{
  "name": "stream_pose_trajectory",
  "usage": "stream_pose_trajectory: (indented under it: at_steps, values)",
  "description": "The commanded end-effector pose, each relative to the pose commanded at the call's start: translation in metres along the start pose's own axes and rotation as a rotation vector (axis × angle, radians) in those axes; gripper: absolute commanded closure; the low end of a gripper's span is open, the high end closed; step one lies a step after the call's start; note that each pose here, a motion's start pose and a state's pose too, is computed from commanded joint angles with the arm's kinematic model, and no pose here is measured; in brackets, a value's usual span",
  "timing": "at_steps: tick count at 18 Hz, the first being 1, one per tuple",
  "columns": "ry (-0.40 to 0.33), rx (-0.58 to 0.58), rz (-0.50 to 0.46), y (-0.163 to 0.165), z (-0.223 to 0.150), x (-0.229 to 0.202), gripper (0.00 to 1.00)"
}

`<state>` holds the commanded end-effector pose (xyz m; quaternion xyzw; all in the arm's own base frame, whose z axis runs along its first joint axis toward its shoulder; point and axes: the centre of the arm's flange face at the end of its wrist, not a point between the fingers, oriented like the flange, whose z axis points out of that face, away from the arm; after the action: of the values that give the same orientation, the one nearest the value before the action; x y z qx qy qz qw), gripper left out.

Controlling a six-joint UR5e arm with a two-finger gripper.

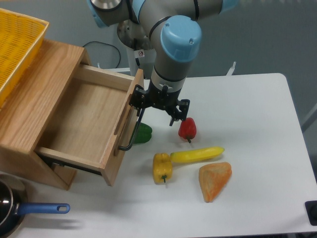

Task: Slide open the top drawer

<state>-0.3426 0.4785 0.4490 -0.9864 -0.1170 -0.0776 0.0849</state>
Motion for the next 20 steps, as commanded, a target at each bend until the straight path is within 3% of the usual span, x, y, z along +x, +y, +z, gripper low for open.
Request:
stream_pose_trajectory:
  at_steps: [7,15,20]
  values:
    - [0.006,0.023,-0.011,0.009,-0.011,-0.013,0.00]
    - [-0.033,0.029,0.190,0.027,-0.024,-0.049,0.00]
    - [-0.044,0.026,0.386,0.043,-0.028,-0.075,0.00]
